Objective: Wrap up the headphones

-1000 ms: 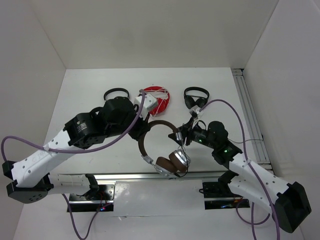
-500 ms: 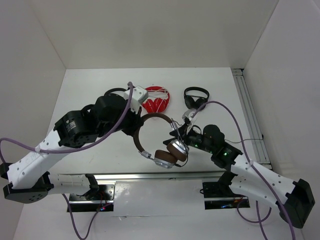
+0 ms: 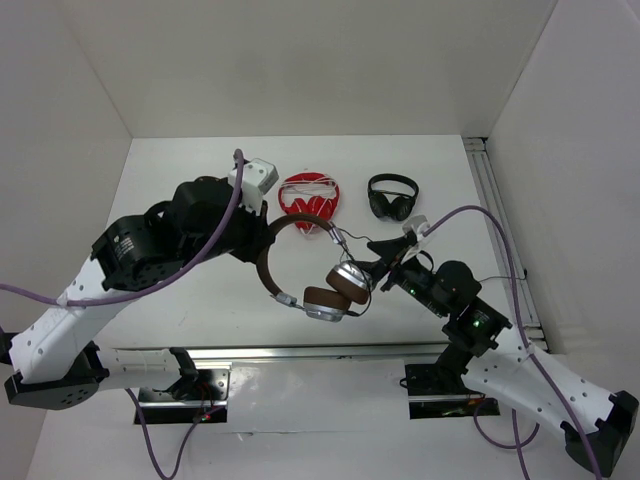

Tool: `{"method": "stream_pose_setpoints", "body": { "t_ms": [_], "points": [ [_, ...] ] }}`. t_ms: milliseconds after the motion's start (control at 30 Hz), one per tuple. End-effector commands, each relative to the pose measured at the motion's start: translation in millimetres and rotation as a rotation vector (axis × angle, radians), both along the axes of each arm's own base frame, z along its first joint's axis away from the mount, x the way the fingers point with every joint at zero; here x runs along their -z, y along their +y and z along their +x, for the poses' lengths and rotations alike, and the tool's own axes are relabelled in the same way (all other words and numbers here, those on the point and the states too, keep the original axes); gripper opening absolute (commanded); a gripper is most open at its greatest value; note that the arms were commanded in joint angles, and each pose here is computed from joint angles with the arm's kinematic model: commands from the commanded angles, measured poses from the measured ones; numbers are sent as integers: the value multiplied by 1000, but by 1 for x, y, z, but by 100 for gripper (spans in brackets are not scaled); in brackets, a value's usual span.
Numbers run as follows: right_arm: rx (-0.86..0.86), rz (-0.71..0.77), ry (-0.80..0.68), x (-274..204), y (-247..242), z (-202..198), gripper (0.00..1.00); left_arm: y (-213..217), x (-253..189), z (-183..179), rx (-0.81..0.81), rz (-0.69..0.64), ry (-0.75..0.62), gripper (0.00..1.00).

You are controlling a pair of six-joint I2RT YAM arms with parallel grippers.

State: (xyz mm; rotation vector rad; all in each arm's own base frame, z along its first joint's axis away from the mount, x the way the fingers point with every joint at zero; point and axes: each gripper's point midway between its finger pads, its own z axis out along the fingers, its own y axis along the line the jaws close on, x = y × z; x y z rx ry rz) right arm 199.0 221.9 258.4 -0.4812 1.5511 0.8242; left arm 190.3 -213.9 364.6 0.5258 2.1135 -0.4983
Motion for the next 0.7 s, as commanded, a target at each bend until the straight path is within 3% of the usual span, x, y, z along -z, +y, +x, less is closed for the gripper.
{"method": "stream_pose_setpoints", "body": {
  "t_ms": [0, 233, 433, 667],
  "points": [
    [127, 38, -25, -10, -11, 19, 77, -3, -33, 0, -19, -117, -37, 0],
    [108, -2, -15, -2, -1, 26, 77, 6, -31, 3, -62, -107, -23, 0],
    [-165, -32, -43, -13, 28, -11, 77, 17, -35, 8, -124, -135, -17, 0],
    [-167, 3, -84, -32, 11, -28, 77, 27, -39, 15, -211, -178, -6, 0]
  ]
}}
